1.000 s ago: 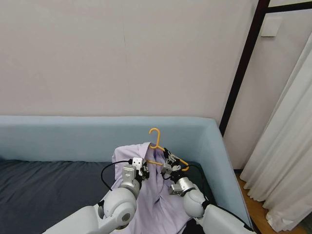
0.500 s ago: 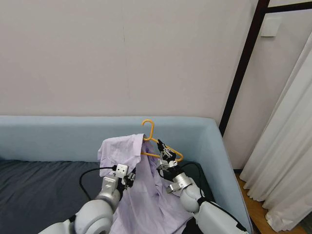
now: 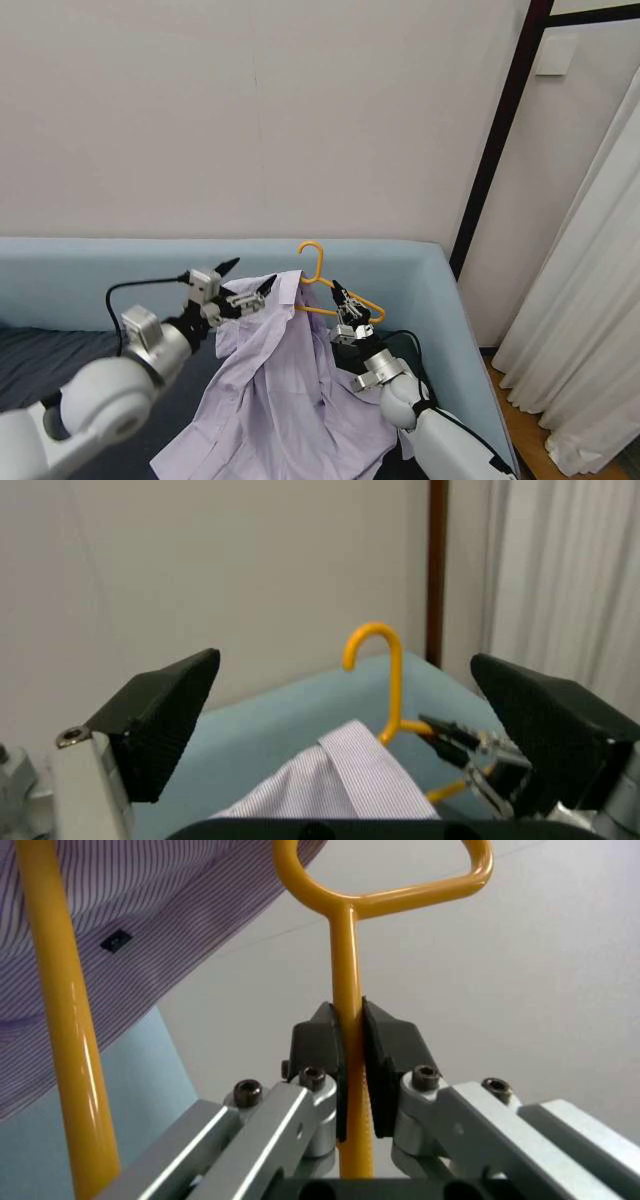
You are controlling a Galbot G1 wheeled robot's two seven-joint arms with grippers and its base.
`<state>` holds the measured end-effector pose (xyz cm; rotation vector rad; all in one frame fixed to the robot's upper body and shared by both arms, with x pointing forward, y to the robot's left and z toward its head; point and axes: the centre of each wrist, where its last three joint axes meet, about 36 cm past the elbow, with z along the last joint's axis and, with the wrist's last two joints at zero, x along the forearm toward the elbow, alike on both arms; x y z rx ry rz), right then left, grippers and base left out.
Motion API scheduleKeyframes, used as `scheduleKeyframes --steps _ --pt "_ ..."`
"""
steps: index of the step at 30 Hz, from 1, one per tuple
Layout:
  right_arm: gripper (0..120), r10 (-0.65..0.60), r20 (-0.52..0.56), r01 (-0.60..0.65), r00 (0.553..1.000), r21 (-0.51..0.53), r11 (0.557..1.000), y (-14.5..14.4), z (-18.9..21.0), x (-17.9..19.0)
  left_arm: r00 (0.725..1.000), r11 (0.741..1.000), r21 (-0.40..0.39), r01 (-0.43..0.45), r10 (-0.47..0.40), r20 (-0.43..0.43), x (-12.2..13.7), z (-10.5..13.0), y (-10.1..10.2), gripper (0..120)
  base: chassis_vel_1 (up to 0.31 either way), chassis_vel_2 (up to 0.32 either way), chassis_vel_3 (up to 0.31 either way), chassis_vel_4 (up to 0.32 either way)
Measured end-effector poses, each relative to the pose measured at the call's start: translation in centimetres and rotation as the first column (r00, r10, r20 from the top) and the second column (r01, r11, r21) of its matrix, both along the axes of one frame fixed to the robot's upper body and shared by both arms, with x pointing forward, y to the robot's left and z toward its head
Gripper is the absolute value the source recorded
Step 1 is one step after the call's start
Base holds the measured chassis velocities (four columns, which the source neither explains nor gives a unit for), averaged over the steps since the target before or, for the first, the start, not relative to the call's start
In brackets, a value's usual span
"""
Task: Pick up the clothes from the sofa and hang them on the clothes hanger.
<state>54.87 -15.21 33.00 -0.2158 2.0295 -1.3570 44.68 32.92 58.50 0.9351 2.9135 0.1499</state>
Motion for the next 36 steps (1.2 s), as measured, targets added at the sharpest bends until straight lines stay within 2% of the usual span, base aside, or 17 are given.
scheduleKeyframes --steps 2,4,5,7,8,10,11,13,14,16,20,21,24,26,31,32,36 --pt "5 -0.003 0.007 0.003 1.000 0.004 1.000 -0.2 0.2 0.1 0.998 0.998 0.037 0.056 -0.056 -0.002 2.5 1.4 1.7 100 0.000 0.000 0.000 0.000" --pt "5 -0.004 0.012 0.004 1.000 0.007 1.000 -0.4 0.4 0.1 0.994 0.993 0.051 0.105 -0.104 -0.010 4.3 2.2 2.5 100 0.000 0.000 0.000 0.000" --pt "5 -0.004 0.012 0.004 1.000 0.007 1.000 -0.4 0.4 0.1 0.994 0.993 0.051 0.105 -0.104 -0.010 4.3 2.2 2.5 100 0.000 0.000 0.000 0.000" --pt "5 -0.001 0.016 0.001 1.000 0.005 1.000 -0.5 0.6 0.1 0.983 0.980 0.075 0.183 -0.180 -0.034 7.3 2.3 3.5 100 0.000 0.000 0.000 0.000" --pt "5 0.003 0.023 -0.003 1.000 0.003 1.000 -0.5 0.8 0.1 0.970 0.968 0.077 0.240 -0.237 -0.050 9.4 2.3 4.3 100 0.000 0.000 0.000 0.000" --pt "5 0.006 0.030 -0.006 1.000 -0.002 1.000 -0.8 1.0 0.1 0.939 0.937 0.069 0.343 -0.338 -0.068 12.1 2.6 5.7 100 0.000 0.000 0.000 0.000" --pt "5 0.006 0.030 -0.006 1.000 -0.002 1.000 -0.8 1.0 0.1 0.939 0.937 0.069 0.343 -0.338 -0.068 12.1 2.6 5.7 100 0.000 0.000 0.000 0.000" --pt "5 0.009 0.033 -0.008 0.999 -0.007 1.000 -1.1 1.1 -0.1 0.901 0.897 0.090 0.433 -0.426 -0.086 14.8 3.1 7.0 100 0.000 0.000 0.000 0.000" --pt "5 0.009 0.033 -0.008 0.999 -0.010 1.000 -1.3 1.1 -0.2 0.893 0.889 0.098 0.448 -0.440 -0.095 15.8 3.2 7.2 100 0.000 0.000 0.000 0.000" --pt "5 0.009 0.034 -0.008 0.999 -0.010 1.000 -1.5 1.1 -0.3 0.888 0.883 0.100 0.458 -0.449 -0.103 16.6 3.3 7.2 100 0.000 0.000 0.000 0.000" --pt "5 0.011 0.033 -0.011 0.999 -0.019 1.000 -2.4 1.1 -0.5 0.846 0.841 0.128 0.526 -0.503 -0.175 19.4 2.7 5.8 100 0.000 0.000 0.000 0.000" --pt "5 0.011 0.033 -0.011 0.999 -0.019 1.000 -2.4 1.1 -0.5 0.846 0.841 0.128 0.526 -0.503 -0.175 19.4 2.7 5.8 100 0.000 0.000 0.000 0.000" --pt "5 0.018 0.050 -0.016 0.999 -0.041 0.999 -3.1 1.2 -0.4 0.821 0.817 0.136 0.561 -0.526 -0.223 21.0 2.2 4.5 100 0.000 0.000 0.000 0.000" --pt "5 0.019 0.050 -0.016 0.999 -0.043 0.999 -3.2 1.2 -0.4 0.817 0.813 0.136 0.566 -0.531 -0.227 21.2 2.2 4.4 100 0.000 0.000 0.000 0.000" --pt "5 0.016 0.054 -0.013 0.998 -0.050 0.999 -3.5 1.3 -0.1 0.778 0.773 0.160 0.614 -0.561 -0.283 22.2 1.6 3.9 100 0.000 0.000 0.000 0.000" --pt "5 0.016 0.054 -0.013 0.998 -0.050 0.999 -3.5 1.3 -0.1 0.778 0.773 0.160 0.614 -0.561 -0.283 22.2 1.6 3.9 100 0.000 0.000 0.000 0.000" --pt "5 0.022 0.057 -0.019 0.998 -0.061 0.998 -3.8 1.4 -0.2 0.733 0.724 0.182 0.665 -0.585 -0.347 22.4 0.0 3.6 86 0.000 0.000 0.000 0.000"
